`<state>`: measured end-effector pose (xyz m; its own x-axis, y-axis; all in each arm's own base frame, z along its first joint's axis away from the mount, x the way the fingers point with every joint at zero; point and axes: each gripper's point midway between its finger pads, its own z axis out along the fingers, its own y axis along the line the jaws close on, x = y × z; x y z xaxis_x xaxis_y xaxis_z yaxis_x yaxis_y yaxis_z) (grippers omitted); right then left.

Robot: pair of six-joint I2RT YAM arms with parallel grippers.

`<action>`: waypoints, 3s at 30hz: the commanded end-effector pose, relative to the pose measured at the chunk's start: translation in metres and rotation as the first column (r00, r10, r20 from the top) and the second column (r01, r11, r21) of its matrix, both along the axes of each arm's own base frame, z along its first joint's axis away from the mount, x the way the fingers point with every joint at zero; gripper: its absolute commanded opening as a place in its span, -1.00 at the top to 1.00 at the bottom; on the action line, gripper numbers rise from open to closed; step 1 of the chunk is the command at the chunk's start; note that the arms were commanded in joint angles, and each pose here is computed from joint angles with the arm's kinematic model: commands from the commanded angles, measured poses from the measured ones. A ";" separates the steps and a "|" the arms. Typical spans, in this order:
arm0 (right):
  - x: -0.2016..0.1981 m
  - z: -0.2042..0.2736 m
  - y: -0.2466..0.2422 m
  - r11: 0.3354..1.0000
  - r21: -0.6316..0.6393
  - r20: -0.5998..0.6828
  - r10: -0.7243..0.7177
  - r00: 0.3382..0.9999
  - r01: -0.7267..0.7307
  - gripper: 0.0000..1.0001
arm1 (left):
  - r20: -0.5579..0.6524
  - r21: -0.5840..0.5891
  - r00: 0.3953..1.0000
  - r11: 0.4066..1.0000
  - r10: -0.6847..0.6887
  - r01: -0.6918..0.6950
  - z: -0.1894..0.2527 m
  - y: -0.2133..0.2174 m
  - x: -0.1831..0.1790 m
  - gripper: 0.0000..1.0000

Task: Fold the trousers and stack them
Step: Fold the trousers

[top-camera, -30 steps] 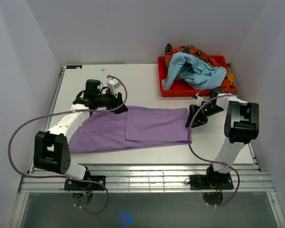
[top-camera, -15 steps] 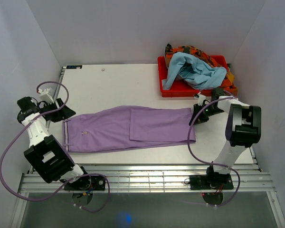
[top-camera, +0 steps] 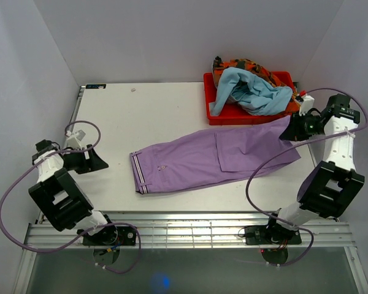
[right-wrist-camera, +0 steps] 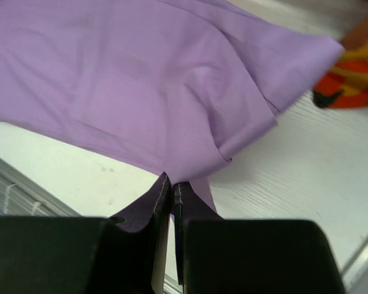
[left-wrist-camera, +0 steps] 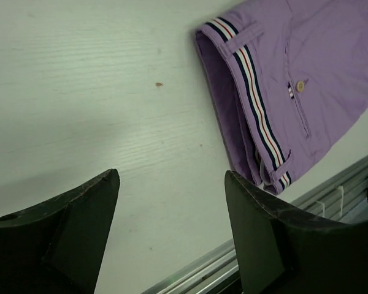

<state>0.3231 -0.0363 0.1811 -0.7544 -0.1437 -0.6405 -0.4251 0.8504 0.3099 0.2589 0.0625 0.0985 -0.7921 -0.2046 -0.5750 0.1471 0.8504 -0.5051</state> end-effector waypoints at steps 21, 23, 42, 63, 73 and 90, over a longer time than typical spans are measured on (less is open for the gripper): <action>0.000 0.067 0.279 0.837 0.409 0.152 0.329 0.932 -0.362 0.84 | -0.273 -0.325 0.895 0.910 -0.352 0.259 -0.058 -0.135 0.019 0.07; -0.003 0.066 0.300 0.821 0.417 0.152 0.360 0.920 -0.391 0.84 | -0.269 -0.347 0.894 0.902 -0.357 0.256 -0.060 -0.138 0.025 0.27; -0.041 0.026 0.468 0.744 0.467 0.094 0.496 0.864 -0.478 0.84 | -0.276 -0.373 0.894 0.896 -0.354 0.240 -0.074 -0.159 0.045 1.00; -0.085 -0.018 0.549 0.700 0.585 -0.106 0.567 0.817 -0.410 0.85 | -0.326 -0.382 0.889 0.905 -0.321 0.187 -0.088 -0.163 0.044 1.00; -0.080 -0.010 0.542 0.641 0.637 -0.073 0.603 0.794 -0.428 0.06 | -0.271 -0.330 0.940 0.938 -0.206 0.110 -0.064 -0.136 0.063 0.11; -0.023 -0.023 0.309 0.844 0.026 0.036 0.535 0.844 -0.536 0.03 | -0.086 -0.140 0.932 0.930 -0.353 0.339 0.043 -0.134 0.014 -0.56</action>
